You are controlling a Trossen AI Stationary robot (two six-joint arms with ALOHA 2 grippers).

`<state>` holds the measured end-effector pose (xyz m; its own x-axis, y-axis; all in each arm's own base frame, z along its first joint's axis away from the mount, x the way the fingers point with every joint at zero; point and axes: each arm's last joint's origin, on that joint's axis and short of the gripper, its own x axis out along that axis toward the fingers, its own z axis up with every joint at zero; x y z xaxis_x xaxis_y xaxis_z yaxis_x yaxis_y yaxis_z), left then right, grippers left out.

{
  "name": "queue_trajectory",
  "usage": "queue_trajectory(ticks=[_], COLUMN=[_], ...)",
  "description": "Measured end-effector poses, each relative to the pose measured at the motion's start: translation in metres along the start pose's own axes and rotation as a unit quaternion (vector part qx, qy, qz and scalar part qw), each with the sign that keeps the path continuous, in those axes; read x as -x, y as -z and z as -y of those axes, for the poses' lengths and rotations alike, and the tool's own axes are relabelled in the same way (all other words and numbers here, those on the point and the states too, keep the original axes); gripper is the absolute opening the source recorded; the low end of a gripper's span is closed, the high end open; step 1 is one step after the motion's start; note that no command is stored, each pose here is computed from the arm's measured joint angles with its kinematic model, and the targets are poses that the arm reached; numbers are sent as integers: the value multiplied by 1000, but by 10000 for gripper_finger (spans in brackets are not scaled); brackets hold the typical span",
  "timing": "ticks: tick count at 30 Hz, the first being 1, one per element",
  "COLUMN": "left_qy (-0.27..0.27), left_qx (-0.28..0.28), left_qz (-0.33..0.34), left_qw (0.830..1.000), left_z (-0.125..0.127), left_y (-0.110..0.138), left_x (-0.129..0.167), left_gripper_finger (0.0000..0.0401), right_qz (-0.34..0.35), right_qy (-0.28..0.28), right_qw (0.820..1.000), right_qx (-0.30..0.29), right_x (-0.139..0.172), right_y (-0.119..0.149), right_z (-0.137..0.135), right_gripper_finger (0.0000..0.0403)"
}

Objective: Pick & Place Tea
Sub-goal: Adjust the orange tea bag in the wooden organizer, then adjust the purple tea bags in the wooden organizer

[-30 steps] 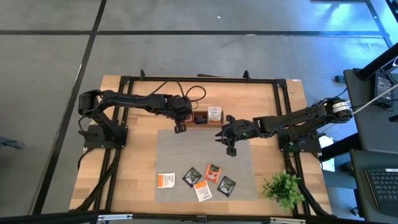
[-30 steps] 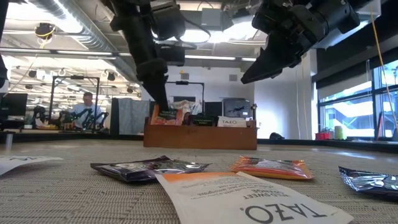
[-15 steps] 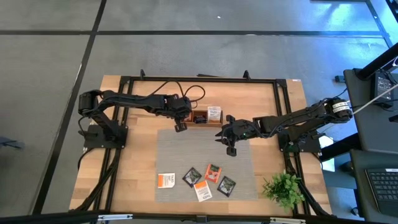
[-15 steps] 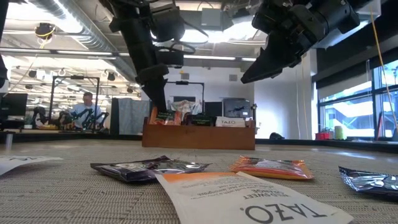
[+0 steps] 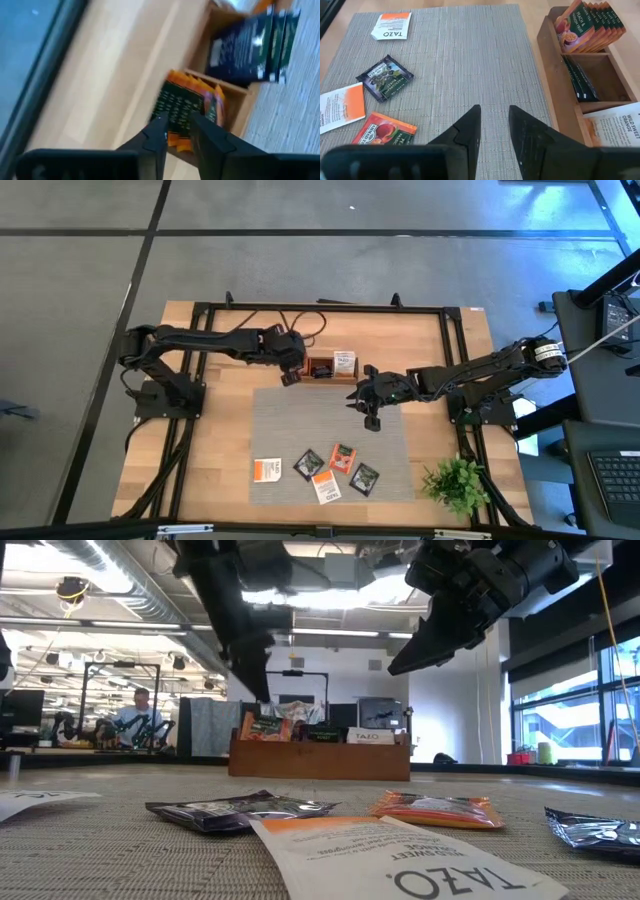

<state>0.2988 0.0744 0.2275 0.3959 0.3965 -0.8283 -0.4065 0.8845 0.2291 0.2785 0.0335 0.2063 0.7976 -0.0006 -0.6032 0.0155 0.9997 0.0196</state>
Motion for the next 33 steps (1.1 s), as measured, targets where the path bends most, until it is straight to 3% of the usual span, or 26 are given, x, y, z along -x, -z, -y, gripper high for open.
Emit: queue_trajectory(ticks=[5, 9, 15, 19, 30, 33], left_qy=[7, 25, 114, 157, 181, 182], left_qx=[9, 25, 58, 73, 49, 46], left_qz=[48, 126, 287, 344, 340, 336], left_qw=[999, 991, 949, 923, 922, 923], left_z=[-6, -2, 14, 22, 32, 33], left_y=[-2, 15, 58, 77, 95, 96], left_x=[33, 64, 82, 87, 88, 88], left_gripper_finger=[94, 95, 91, 95, 92, 94], right_qz=[0, -2, 56, 39, -110, -148], right_qy=[0, 0, 11, 43, 72, 109], right_qw=[1000, 1000, 998, 998, 991, 982], right_qx=[0, 0, 12, 31, 36, 38], right_x=[0, -3, -23, -46, -105, -115], right_y=[0, 1, -6, -14, -42, -44], right_z=[0, 0, 2, 16, 39, 46], right_gripper_finger=[103, 103, 103, 103, 103, 103])
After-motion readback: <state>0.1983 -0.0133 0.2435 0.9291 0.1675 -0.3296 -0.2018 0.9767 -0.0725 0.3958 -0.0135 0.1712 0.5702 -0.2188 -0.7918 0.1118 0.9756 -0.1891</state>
